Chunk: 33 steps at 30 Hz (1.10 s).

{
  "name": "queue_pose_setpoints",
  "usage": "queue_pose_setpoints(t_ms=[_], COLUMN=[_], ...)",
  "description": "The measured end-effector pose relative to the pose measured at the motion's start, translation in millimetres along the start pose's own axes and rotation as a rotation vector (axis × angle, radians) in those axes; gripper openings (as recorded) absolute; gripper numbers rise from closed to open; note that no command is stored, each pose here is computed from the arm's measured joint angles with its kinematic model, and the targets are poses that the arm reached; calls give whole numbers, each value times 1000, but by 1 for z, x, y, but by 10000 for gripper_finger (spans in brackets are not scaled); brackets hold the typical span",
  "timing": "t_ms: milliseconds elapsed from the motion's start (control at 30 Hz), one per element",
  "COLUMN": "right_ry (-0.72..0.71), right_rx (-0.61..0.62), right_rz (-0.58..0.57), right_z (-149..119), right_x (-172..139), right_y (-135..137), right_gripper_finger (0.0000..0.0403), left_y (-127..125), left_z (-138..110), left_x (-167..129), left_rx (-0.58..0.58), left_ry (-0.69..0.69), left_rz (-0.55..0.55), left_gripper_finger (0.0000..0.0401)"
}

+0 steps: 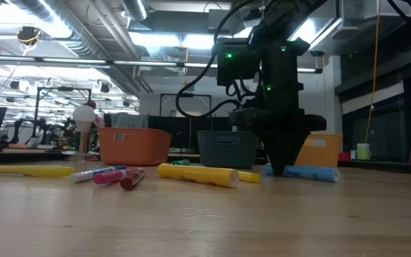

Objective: Pick & Place Markers
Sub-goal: Put the blue highlighter pen into the yellow bin

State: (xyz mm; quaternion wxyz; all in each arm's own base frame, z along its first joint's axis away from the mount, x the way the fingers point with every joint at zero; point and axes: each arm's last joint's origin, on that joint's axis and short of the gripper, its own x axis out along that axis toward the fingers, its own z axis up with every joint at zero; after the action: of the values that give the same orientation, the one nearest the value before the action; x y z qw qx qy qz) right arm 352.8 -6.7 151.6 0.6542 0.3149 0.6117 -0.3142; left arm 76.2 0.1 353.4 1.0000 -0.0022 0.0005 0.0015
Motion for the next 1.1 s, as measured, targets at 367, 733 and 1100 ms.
queue_pose_setpoints(t_ms=[367,733,1100], right_ry=[14,-20,-72], right_rx=[-2,-35,-73], right_rz=[5,54,73], right_z=[2,12,11], right_x=[-5,-30,-54], right_y=[3,15,12], right_gripper_finger=[66,66,66], left_y=[0,0,0], left_z=[0,0,0], left_x=[0,0,0], left_rx=[0,0,0], left_ry=[0,0,0], left_rz=[0,0,0], left_gripper_finger=[12,10,8])
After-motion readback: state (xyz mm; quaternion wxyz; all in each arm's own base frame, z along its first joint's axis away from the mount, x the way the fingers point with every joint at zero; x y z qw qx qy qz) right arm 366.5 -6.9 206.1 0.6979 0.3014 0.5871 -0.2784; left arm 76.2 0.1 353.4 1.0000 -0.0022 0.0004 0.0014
